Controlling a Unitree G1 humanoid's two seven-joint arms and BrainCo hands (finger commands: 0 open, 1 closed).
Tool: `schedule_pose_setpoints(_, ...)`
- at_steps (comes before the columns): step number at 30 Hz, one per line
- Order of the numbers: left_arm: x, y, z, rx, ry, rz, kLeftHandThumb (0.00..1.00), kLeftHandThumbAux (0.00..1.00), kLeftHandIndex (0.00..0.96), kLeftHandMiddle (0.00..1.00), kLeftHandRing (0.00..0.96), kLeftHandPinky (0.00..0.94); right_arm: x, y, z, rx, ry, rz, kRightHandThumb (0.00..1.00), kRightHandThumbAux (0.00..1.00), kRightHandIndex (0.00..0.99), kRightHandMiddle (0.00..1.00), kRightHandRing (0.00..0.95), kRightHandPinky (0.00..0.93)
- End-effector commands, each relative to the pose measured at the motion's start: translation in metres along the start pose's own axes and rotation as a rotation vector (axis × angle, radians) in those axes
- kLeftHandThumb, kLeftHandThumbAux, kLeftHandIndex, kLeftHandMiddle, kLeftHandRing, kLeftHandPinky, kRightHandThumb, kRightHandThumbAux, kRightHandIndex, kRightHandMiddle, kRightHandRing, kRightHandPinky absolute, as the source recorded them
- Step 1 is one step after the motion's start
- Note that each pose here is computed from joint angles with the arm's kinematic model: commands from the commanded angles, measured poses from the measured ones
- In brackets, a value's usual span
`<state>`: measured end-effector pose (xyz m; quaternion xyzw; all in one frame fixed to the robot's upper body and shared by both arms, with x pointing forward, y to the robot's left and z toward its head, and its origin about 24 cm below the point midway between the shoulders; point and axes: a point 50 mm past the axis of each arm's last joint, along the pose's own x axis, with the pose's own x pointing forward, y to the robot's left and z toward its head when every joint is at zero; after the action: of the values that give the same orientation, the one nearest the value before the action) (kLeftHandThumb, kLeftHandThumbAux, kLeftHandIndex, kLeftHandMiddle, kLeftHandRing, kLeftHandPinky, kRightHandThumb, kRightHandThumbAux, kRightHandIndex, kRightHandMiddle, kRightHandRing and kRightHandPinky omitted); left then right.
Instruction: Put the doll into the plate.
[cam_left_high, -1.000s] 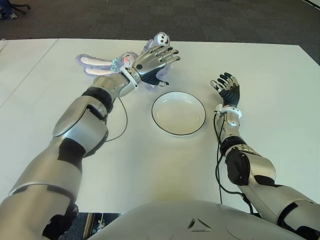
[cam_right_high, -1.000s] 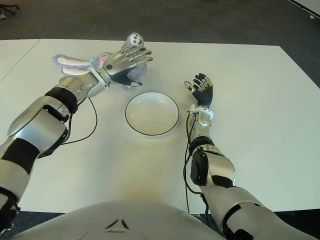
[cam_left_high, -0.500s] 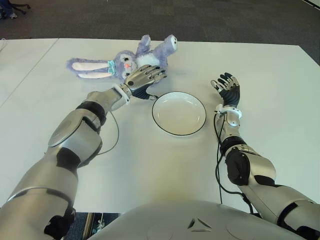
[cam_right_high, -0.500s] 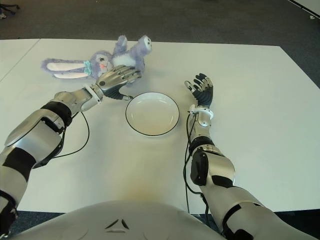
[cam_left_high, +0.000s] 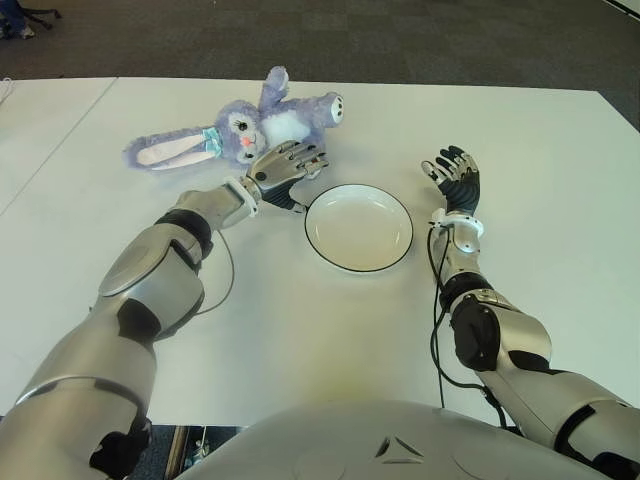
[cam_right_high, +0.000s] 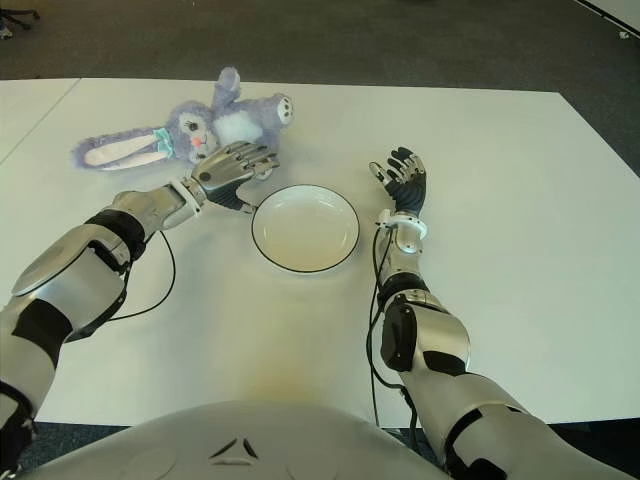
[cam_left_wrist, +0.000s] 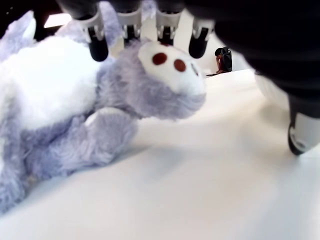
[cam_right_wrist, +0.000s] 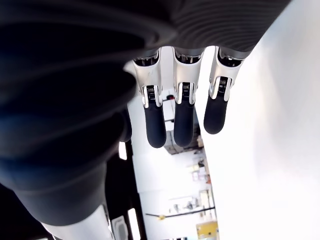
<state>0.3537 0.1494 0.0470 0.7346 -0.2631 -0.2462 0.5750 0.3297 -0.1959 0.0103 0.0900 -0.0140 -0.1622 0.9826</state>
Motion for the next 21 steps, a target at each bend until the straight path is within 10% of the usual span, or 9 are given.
schedule_pose_setpoints(1,-0.0148,-0.0303,0.0062,0.062,0.024,-0.161,0.0,0.513,0.0,0.0,0.0,0.0,-0.0853,-0.0322,-0.1001,0.011,0.504,-0.125,0.138,0.885,0.242,0.266,0.251,0.248)
schedule_pose_setpoints(21,-0.005,-0.0223,0.0091,0.054,0.086,-0.027,0.136,0.641,0.068,0.076,0.092,0.139,-0.0853,-0.0364,-0.0993,0.017,0.494,-0.129,0.171,0.882,0.247,0.276,0.266,0.266)
